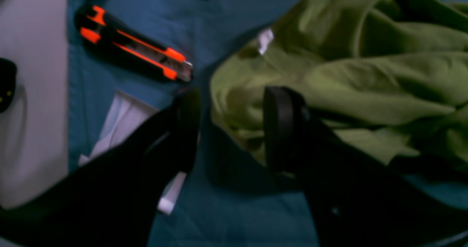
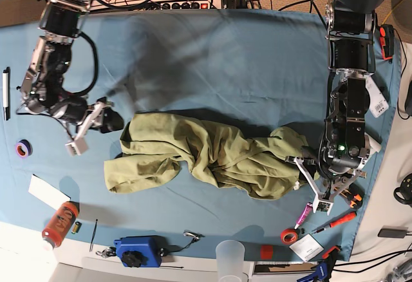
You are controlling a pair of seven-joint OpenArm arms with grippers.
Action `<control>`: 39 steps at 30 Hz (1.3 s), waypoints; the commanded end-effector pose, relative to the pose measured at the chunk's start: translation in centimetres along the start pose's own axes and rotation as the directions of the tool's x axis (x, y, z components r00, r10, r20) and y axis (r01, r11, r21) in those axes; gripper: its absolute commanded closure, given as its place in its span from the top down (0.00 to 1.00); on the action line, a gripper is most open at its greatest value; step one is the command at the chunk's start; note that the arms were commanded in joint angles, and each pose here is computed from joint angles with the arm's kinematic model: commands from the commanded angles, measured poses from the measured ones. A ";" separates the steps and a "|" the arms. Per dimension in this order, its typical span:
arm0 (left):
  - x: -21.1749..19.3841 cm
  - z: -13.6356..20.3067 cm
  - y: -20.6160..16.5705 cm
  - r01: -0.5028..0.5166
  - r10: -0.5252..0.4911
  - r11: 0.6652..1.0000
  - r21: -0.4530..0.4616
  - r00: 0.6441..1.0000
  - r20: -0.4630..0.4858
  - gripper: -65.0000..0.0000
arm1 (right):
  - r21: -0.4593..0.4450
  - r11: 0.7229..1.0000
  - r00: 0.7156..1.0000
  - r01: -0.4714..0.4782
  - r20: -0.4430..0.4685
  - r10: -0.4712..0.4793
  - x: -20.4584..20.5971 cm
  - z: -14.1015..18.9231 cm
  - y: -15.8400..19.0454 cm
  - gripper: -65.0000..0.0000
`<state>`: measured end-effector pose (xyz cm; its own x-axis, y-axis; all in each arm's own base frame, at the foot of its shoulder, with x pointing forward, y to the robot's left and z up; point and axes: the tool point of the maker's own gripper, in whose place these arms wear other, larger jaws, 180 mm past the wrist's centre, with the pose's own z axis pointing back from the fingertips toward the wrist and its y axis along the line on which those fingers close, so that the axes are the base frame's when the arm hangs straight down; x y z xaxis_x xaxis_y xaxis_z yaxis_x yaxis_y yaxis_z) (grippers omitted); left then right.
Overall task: Layout the t-shirt on the table in an organized manner, then fold the t-shirt properly
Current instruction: 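Grasp opposite shirt ends with both grippers and pull them apart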
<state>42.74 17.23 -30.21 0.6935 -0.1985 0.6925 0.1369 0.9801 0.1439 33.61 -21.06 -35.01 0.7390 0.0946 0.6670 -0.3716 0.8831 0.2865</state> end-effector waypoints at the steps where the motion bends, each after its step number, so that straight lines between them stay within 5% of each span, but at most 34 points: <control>1: 1.9 0.7 0.4 0.005 -0.005 1.000 -0.002 0.999 0.046 0.45 | -0.013 1.000 0.998 -0.022 0.061 0.023 2.0 0.4 -0.1 0.35; 9: 2.3 1.3 -3.9 0.004 0.012 0.971 -0.240 0.998 0.064 0.45 | -0.099 0.994 0.990 -0.049 0.129 0.062 3.6 -1.4 -0.3 0.35; 19: 2.3 1.4 -4.3 0.010 0.007 0.965 -0.264 0.998 0.066 0.45 | 0.003 1.000 1.000 0.003 0.019 -0.003 1.2 -6.0 1.1 0.34; 23: 2.2 1.4 -4.3 0.011 0.006 0.964 -0.264 0.998 0.060 0.45 | 0.007 1.000 1.000 -0.010 0.029 0.009 2.1 -6.3 1.2 0.00; 29: 0.6 1.9 -6.6 0.051 -0.048 0.922 -0.385 0.999 0.016 0.45 | -0.016 0.998 0.979 -0.063 0.195 0.065 10.0 -4.8 0.8 0.00; 39: -4.7 1.0 -7.7 0.083 -0.095 0.915 -0.395 0.995 -0.011 0.45 | -0.085 0.994 0.861 -0.062 0.499 0.096 23.0 2.0 -1.0 0.00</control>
<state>36.57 10.62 -35.46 0.7199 -0.2965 0.6276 0.4574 0.8827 -0.1077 48.87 -20.38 -22.11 0.4137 -0.0434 0.9094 -0.3533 0.9129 0.2043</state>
